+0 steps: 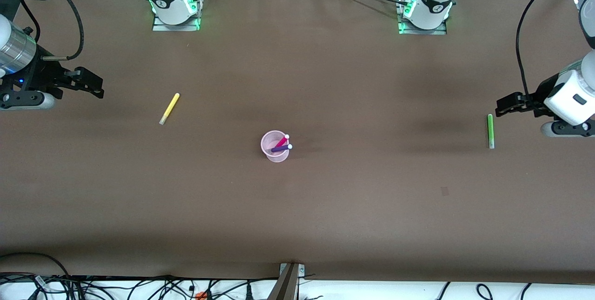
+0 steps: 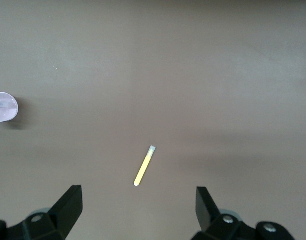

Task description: Organize pens into pink holder with both arms

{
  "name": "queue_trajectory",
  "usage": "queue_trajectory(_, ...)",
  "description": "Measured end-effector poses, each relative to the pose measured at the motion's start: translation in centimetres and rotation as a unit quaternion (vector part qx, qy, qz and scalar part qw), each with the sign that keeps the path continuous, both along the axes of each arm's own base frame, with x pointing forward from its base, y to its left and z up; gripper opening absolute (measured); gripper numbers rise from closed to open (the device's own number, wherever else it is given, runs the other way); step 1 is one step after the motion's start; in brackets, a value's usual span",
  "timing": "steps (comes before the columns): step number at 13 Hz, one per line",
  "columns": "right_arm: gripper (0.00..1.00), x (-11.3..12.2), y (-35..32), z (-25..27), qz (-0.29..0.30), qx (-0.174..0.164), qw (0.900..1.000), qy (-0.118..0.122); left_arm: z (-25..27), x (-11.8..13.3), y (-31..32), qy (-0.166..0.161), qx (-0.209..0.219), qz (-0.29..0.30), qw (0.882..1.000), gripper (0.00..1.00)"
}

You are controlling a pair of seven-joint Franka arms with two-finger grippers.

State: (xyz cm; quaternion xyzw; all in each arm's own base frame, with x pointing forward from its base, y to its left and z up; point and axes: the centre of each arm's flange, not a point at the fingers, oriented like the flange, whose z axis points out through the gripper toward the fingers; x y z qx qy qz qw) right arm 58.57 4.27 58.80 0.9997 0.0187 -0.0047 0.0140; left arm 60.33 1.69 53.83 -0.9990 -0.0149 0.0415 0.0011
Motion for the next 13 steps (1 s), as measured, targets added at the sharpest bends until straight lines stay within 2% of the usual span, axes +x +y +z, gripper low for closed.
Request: queue_trajectory(13,1.00,0.00,0.00,0.00,0.000,0.000,1.000,0.000,0.39,-0.25,-0.07,-0.002,-0.001,-0.018,1.000,1.00)
